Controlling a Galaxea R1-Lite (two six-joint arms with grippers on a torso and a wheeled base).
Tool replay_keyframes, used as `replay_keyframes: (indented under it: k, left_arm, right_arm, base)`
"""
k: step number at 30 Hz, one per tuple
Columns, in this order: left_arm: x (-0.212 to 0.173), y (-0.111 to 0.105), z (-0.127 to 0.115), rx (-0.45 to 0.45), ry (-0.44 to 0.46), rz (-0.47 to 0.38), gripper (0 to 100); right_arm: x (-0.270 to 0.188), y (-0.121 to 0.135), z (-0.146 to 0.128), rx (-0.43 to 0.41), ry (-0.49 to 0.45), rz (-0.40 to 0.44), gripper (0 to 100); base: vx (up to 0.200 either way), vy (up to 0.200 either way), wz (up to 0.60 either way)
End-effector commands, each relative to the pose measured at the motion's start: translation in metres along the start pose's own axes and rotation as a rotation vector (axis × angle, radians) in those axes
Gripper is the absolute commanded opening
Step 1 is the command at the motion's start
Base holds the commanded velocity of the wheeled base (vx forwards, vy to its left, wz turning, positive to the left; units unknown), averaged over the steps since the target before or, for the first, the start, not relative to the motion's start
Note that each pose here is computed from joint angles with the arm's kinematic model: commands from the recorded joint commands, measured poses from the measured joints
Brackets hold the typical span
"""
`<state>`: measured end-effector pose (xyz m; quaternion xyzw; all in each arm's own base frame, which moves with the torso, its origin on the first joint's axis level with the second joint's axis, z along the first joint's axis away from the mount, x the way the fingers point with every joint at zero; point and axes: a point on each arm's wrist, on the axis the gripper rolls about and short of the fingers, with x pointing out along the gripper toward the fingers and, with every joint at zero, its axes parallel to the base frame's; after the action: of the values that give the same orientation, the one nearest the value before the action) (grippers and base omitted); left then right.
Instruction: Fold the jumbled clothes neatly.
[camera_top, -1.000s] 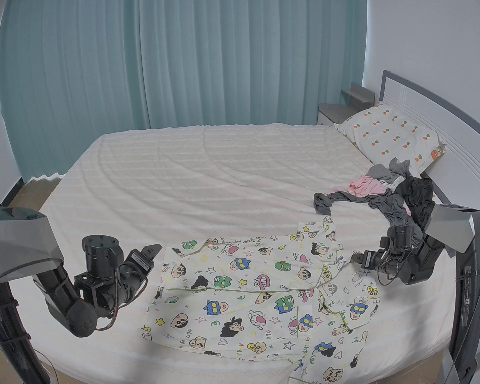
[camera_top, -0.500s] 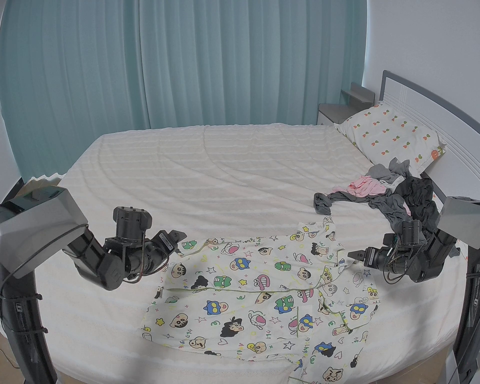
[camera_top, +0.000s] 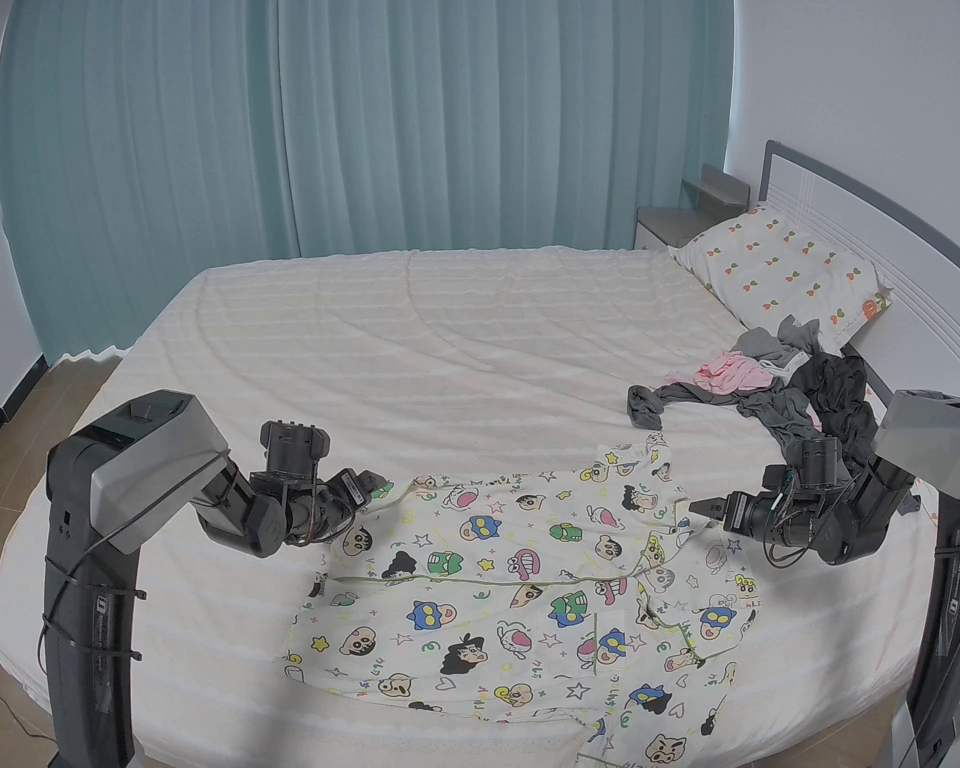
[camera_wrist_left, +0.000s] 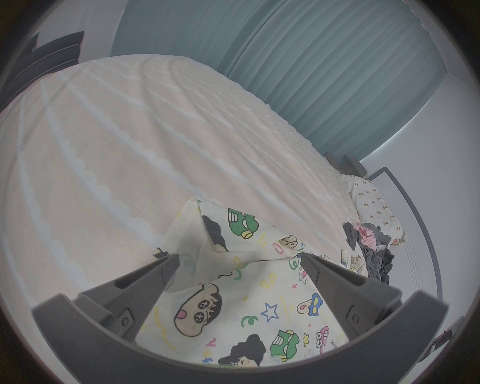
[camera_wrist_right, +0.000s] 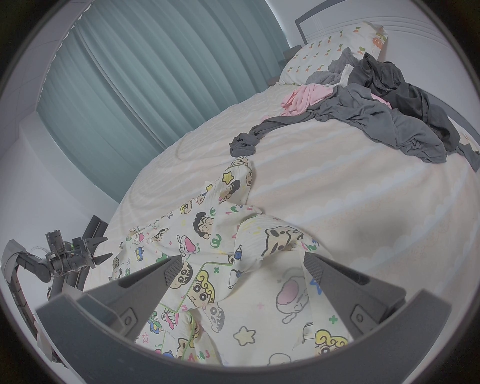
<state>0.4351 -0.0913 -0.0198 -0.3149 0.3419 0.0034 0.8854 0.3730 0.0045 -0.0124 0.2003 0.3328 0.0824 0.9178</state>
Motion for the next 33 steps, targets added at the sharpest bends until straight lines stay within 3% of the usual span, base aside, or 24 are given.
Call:
replay_keyframes:
  k: [1,7,14,15,20,28,33]
  left_arm:
    - [0.019,0.003,0.0,0.0,0.003,0.012,100]
    - [0.034,-0.003,0.008,0.0,-0.019,0.022,100]
    - [0.05,-0.012,0.008,-0.004,0.016,0.043,100]
    - [0.052,-0.014,0.008,-0.006,0.015,0.042,0]
    - [0.052,-0.018,0.018,-0.046,-0.065,0.076,0]
    - [0.048,-0.015,0.032,-0.082,-0.111,0.08,0]
    - [0.052,-0.009,0.059,-0.109,-0.221,0.098,0]
  right_arm:
    - [0.001,-0.001,0.0,0.001,-0.001,0.0,100]
    - [0.001,0.0,0.001,-0.005,-0.013,0.004,100]
    - [0.001,0.0,0.001,-0.005,-0.013,0.004,100]
    - [0.001,0.0,0.001,-0.005,-0.013,0.004,100]
    - [0.001,0.0,0.0,-0.005,-0.011,0.005,100]
    - [0.001,0.0,0.0,-0.005,-0.01,0.004,100]
    - [0.002,0.0,0.0,-0.005,-0.01,0.003,100]
  base:
    - [0.0,0.0,0.0]
    - [0.0,0.0,0.0]
    - [0.0,0.0,0.0]
    - [0.0,0.0,0.0]
    - [0.0,0.0,0.0]
    - [0.0,0.0,0.0]
    - [0.0,0.0,0.0]
